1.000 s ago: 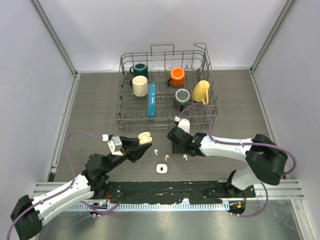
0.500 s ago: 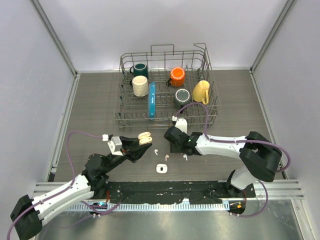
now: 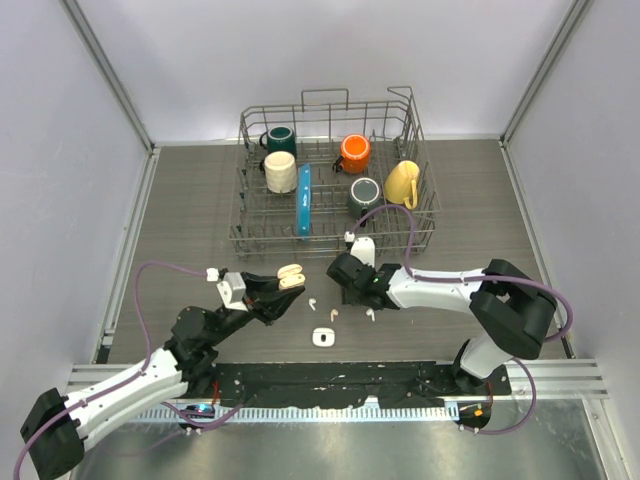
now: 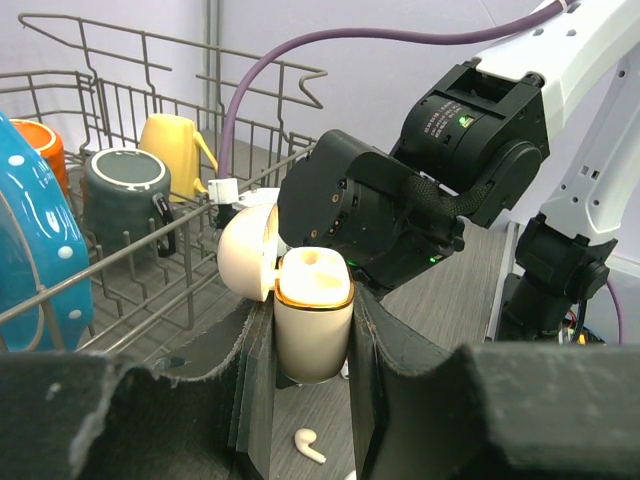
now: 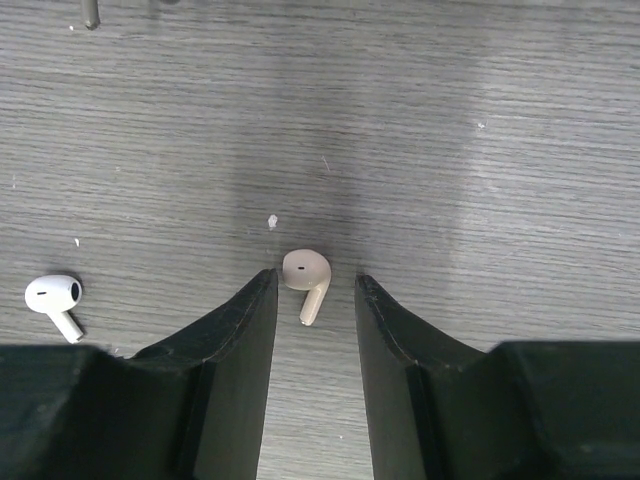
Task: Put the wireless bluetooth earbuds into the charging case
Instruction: Pick up the earbud from the center of the board.
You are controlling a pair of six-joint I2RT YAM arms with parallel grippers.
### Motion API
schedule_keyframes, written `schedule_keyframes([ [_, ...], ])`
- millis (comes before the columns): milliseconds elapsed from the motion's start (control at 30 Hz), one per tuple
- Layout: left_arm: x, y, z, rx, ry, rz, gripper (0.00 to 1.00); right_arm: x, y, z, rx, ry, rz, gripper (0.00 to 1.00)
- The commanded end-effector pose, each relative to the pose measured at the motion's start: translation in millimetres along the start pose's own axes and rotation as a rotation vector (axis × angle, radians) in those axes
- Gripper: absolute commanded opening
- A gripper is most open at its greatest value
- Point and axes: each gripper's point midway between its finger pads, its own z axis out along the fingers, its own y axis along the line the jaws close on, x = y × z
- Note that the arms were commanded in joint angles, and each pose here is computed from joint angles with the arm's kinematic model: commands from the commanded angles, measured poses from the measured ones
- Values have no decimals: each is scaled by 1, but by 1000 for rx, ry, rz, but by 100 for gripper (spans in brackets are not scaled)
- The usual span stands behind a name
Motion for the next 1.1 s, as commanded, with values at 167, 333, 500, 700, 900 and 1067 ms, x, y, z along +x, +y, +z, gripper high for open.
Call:
schedule_keyframes([
  [167,-30,-4,8,10,-86,8,0,-13,7,7,-9,-45,32,42],
  [333,-29,-4,7,7,-85,8,0,-9,4,9,-1,-38,35,38],
  [500,-28,-4,7,10,-82,7,0,-5,2,11,1,-29,32,35],
  [700,-28,-3,7,5,-82,10,0,0,-1,11,1,-17,28,30],
  [900,-28,-3,8,3,-83,12,0,4,-1,6,-14,1,30,24],
  [1067,-27,-3,8,5,-78,11,0,12,3,-3,-45,14,29,23],
])
